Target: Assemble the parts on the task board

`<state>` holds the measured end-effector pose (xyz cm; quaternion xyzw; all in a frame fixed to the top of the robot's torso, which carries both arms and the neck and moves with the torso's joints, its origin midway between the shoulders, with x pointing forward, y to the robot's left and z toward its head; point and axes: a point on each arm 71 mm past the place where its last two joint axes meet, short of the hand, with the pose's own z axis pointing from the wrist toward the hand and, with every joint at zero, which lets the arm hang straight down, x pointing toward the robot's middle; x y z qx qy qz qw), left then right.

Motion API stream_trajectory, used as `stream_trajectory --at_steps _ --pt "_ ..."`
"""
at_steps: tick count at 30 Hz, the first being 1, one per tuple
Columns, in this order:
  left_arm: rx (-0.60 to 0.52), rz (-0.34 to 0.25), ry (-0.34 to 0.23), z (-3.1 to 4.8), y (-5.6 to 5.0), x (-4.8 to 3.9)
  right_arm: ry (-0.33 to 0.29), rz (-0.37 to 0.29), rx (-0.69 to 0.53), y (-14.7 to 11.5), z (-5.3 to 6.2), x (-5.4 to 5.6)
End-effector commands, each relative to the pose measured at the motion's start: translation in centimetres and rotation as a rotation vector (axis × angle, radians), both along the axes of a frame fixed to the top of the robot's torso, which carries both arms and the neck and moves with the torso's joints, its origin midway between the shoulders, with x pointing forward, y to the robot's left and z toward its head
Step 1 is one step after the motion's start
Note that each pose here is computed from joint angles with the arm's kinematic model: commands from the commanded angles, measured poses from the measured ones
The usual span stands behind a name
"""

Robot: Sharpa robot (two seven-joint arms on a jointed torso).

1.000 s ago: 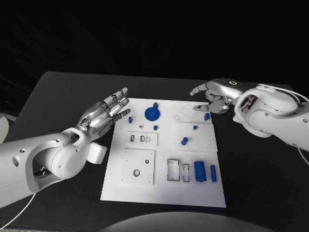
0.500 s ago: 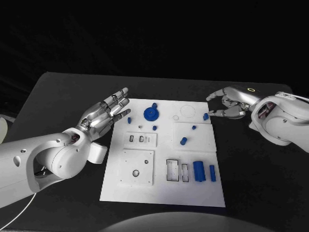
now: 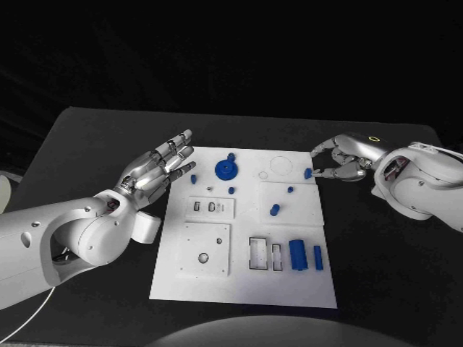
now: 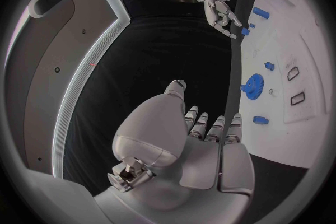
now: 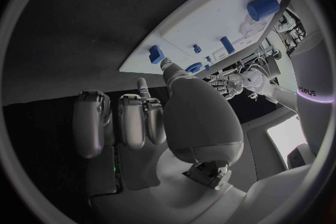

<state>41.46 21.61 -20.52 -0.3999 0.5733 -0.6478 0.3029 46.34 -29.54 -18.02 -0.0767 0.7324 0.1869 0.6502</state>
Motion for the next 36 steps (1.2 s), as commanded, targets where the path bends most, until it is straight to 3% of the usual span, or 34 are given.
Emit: stream_trajectory --at_steps 1,36 --pt "-0.016 -0.020 -0.013 0.15 -0.2 -0.08 -0.008 0.009 -0.008 0.1 -0.1 0.0" --pt "-0.018 -0.029 -0.008 0.08 -0.3 -0.04 0.011 0.020 -0.027 1.3 -2.3 0.2"
